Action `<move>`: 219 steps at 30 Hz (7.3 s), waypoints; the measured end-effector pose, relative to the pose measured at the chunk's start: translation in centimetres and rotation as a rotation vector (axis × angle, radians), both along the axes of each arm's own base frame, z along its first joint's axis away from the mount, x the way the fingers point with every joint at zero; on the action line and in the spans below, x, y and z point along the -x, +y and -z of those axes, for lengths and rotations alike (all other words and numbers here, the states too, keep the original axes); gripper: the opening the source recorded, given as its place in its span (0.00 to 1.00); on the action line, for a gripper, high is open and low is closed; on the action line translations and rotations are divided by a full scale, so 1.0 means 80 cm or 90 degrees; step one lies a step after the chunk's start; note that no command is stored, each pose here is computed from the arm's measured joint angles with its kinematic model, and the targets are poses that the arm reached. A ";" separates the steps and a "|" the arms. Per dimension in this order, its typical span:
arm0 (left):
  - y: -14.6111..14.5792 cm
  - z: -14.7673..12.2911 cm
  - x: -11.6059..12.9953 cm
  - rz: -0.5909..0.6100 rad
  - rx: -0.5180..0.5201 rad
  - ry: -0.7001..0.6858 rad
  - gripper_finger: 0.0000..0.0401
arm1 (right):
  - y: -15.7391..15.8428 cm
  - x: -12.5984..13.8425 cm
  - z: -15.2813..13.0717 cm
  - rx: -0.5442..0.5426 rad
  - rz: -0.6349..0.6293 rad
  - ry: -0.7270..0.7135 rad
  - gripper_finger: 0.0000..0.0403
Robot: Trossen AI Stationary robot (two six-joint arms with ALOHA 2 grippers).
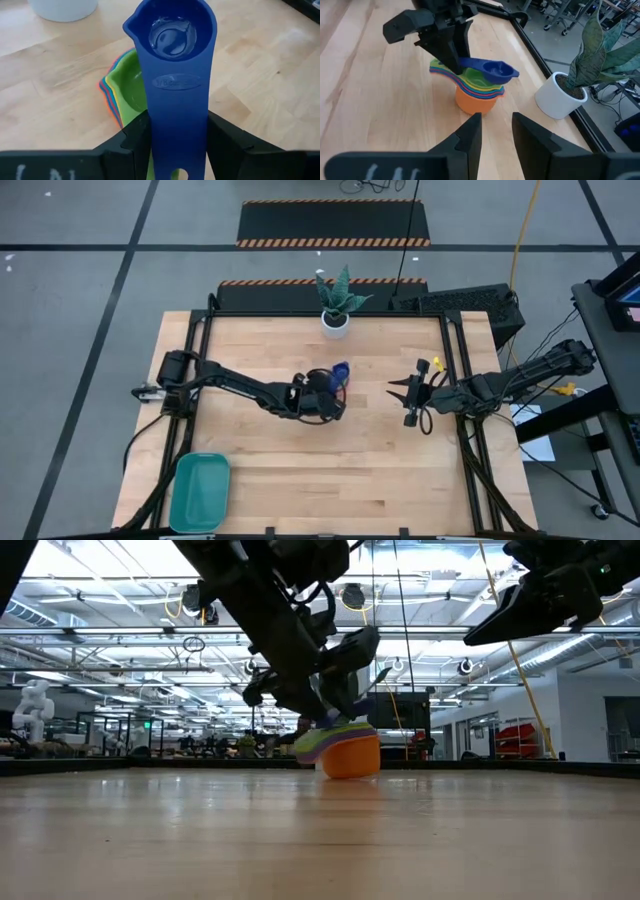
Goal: Nest measuring cups in basket
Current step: Stack the violet measuring cup on the green measuring cup
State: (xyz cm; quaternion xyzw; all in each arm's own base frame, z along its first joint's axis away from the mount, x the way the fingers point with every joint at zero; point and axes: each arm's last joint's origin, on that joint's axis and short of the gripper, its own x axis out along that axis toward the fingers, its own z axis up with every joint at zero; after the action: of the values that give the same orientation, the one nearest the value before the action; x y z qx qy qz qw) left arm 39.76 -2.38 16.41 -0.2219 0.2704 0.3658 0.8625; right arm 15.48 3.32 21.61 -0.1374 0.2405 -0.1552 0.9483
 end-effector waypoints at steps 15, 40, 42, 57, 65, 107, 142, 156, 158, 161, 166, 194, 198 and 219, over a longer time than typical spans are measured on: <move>-0.002 0.003 0.002 0.008 0.023 0.009 0.40 | 0.000 0.000 0.000 0.000 0.000 0.001 0.25; -0.002 0.001 0.004 0.032 0.018 0.029 0.50 | 0.000 0.000 0.000 0.000 0.000 0.001 0.25; -0.004 0.001 0.004 0.037 0.017 0.032 0.50 | 0.000 0.000 0.000 0.000 0.000 0.001 0.25; -0.003 0.000 0.005 0.026 -0.038 0.044 0.76 | 0.000 0.000 0.000 0.000 0.000 0.001 0.25; 0.006 -0.002 0.002 0.051 -0.076 0.060 0.82 | 0.000 0.000 0.000 0.000 0.000 0.000 0.25; 0.024 0.031 0.000 0.131 0.006 0.137 0.46 | 0.000 0.000 0.000 -0.002 0.001 0.000 0.25; 0.024 0.031 -0.005 0.128 -0.006 0.115 0.39 | 0.000 0.000 0.000 -0.002 0.001 0.000 0.25; 0.022 0.031 -0.005 0.136 -0.012 0.116 0.38 | 0.000 0.000 0.000 -0.002 0.001 0.000 0.25; 0.021 0.031 -0.005 0.139 -0.010 0.116 0.35 | 0.000 0.000 0.000 -0.002 0.001 0.000 0.25; 0.018 0.031 -0.006 0.163 0.007 0.116 0.34 | 0.000 0.000 0.000 -0.002 0.001 0.000 0.25; 0.009 0.015 -0.001 0.232 0.005 0.124 0.34 | 0.000 0.000 0.000 -0.003 0.001 -0.001 0.25; -0.046 -0.014 0.051 0.679 0.011 0.330 0.34 | 0.001 -0.001 0.000 -0.026 -0.008 -0.004 0.25; -0.044 -0.014 0.057 0.697 0.009 0.367 0.34 | 0.001 -0.001 0.001 -0.029 -0.006 -0.003 0.25; -0.026 -0.014 0.062 0.514 -0.119 0.457 0.54 | 0.006 -0.060 0.042 -0.059 0.050 0.009 0.25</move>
State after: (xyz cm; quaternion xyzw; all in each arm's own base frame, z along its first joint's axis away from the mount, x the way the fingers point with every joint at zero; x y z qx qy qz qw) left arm 34.82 -4.43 17.51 0.1160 0.5780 0.0811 0.8037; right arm 20.25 3.83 18.22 -0.0845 0.2591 -0.1802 0.9451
